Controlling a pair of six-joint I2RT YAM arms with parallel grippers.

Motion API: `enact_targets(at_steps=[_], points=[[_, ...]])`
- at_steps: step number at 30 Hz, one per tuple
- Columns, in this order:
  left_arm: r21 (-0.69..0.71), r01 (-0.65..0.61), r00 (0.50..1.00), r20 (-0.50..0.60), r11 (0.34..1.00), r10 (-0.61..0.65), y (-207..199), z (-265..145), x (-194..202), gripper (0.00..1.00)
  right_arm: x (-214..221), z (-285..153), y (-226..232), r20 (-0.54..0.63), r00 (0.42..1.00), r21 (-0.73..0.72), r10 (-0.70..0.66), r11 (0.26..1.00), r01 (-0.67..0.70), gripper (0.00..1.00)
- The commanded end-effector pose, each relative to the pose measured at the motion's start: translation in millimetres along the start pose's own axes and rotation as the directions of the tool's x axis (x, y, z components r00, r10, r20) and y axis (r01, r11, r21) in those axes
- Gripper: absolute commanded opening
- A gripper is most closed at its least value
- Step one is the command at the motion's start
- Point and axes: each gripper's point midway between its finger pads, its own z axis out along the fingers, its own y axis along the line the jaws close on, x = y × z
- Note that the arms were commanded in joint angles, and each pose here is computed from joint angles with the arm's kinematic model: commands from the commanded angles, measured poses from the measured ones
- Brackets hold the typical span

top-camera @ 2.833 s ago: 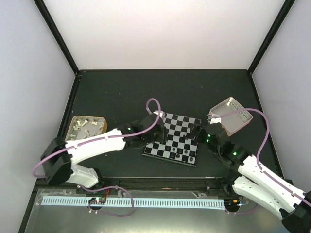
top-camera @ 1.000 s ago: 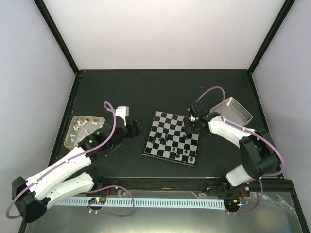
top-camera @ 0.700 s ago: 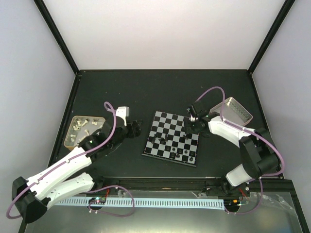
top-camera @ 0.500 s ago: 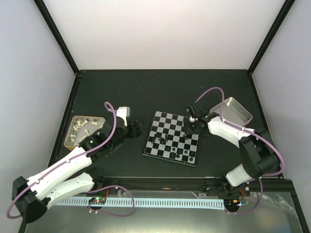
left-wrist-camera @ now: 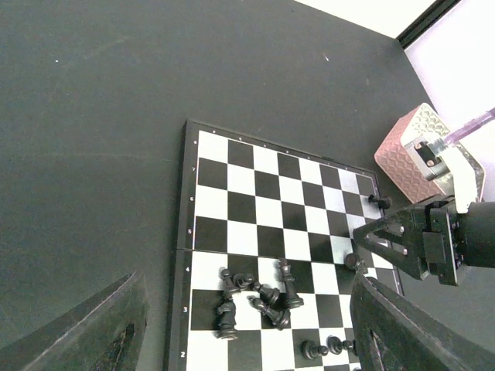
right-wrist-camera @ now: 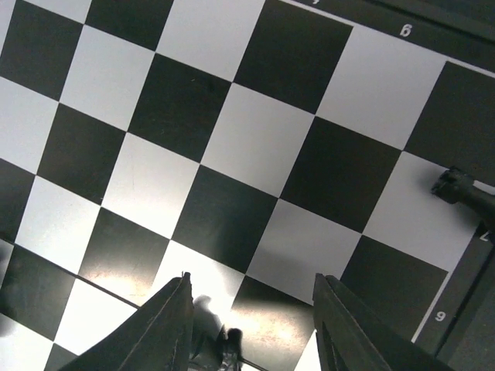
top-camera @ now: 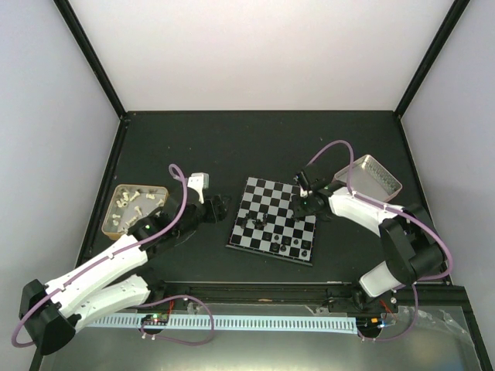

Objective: Set up the chess pieces on the board
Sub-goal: Pick up the chess piece from the chessboard.

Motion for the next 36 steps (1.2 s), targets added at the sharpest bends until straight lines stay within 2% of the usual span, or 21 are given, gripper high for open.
enact_targets(at_steps=[1,10,13,16,20,23,30,36], points=[[0.023,0.020,1.000,0.005,1.000,-0.020,-4,3,-3,0.73,5,-2,9,-0.007,1.000,-0.029,-0.024,0.999,0.024,0.45],[0.051,0.033,0.999,-0.033,0.998,-0.031,-8,8,6,0.73,32,-2,10,-0.053,0.997,-0.019,-0.060,0.998,0.060,0.48],[0.113,0.012,0.997,-0.071,0.993,-0.004,-21,13,11,0.74,34,-4,8,-0.049,0.998,-0.006,-0.051,0.999,0.051,0.49],[0.242,-0.038,0.986,-0.147,0.970,0.075,-50,22,19,0.74,24,-16,6,0.031,1.000,-0.004,0.000,1.000,0.000,0.50],[0.262,-0.067,0.935,-0.321,0.963,0.152,-70,48,38,0.71,3,-43,3,0.190,0.976,-0.029,0.108,0.994,-0.104,0.53],[0.261,-0.067,0.896,-0.408,0.963,0.173,-82,75,54,0.68,-2,-57,-8,0.254,0.951,-0.023,0.176,0.984,-0.176,0.53],[0.231,-0.075,0.847,-0.498,0.970,0.184,-111,122,77,0.58,8,-75,-43,0.361,0.863,-0.042,0.354,0.930,-0.364,0.53],[0.191,-0.113,0.792,-0.576,0.975,0.204,-118,152,117,0.49,19,-80,-59,0.406,0.812,-0.056,0.420,0.898,-0.436,0.53]])
